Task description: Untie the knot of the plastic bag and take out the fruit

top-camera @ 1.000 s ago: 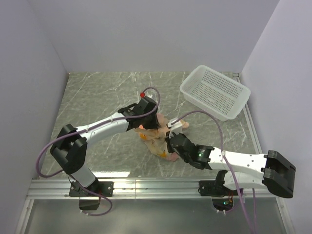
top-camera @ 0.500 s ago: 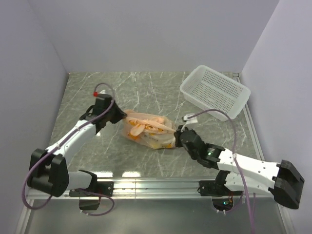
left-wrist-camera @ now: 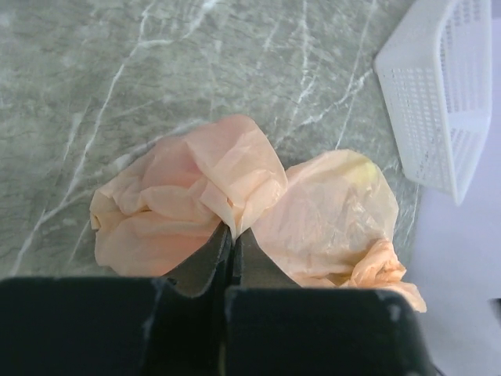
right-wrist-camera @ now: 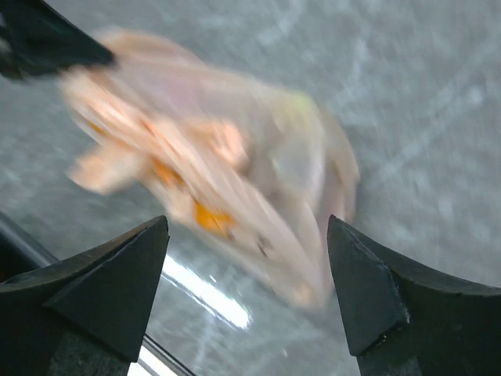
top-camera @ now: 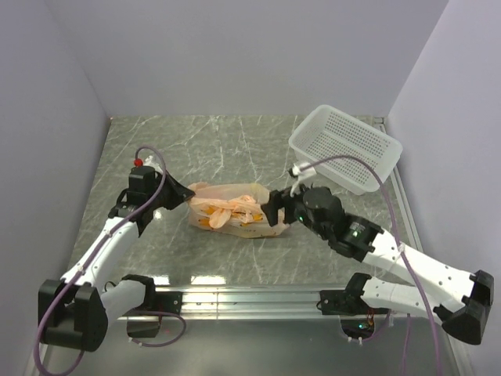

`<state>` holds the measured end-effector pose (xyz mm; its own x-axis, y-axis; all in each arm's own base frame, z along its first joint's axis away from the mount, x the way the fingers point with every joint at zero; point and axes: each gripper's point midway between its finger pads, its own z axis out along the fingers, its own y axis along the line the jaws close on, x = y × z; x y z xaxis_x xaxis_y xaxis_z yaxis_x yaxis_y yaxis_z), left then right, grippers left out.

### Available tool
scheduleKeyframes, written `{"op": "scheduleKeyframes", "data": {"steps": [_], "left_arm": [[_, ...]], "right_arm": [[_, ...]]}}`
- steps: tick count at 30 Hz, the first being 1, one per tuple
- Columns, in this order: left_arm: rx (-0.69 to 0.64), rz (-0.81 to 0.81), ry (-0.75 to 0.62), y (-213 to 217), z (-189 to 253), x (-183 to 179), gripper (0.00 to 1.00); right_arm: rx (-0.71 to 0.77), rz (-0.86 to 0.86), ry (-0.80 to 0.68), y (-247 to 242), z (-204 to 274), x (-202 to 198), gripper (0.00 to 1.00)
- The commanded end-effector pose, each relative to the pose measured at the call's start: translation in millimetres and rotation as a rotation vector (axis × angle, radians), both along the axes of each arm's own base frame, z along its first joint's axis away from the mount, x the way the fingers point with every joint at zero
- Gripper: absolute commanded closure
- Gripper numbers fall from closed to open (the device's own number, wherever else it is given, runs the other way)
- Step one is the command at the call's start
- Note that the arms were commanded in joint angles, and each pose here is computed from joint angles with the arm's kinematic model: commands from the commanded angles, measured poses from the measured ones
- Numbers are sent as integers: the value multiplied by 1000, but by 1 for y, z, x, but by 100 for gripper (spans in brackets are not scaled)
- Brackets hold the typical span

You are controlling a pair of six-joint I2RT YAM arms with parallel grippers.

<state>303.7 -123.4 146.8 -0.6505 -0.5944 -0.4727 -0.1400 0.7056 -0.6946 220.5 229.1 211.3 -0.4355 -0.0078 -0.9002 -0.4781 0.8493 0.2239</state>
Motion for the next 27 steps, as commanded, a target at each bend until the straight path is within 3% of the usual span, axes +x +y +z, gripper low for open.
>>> {"op": "scheduleKeyframes", "data": {"steps": [1, 3, 12, 15, 16, 19, 23, 27], "left_arm": [[30, -66, -103, -2, 21, -5, 99], [39, -62, -116, 0, 25, -6, 99], [50, -61, -144, 2, 32, -7, 100], [53, -57, -143, 2, 33, -5, 100], [54, -54, -143, 3, 33, -5, 100], [113, 39, -120, 20, 30, 1, 100], [110, 197, -88, 56, 32, 15, 100], [-3, 198, -128, 54, 53, 40, 99]], "right_arm": [[-101, 122, -63, 29, 31, 9, 11], [-119, 135, -70, 41, 36, 18, 11], [-164, 290, 100, 93, -27, 15, 19], [-183, 265, 122, 90, -44, 16, 36], [-186, 241, 116, 86, -45, 19, 62], [-191, 56, 94, 47, -42, 40, 97], [-124, -189, 75, -25, -28, 60, 100], [75, -312, -7, -61, 8, 63, 100]]}}
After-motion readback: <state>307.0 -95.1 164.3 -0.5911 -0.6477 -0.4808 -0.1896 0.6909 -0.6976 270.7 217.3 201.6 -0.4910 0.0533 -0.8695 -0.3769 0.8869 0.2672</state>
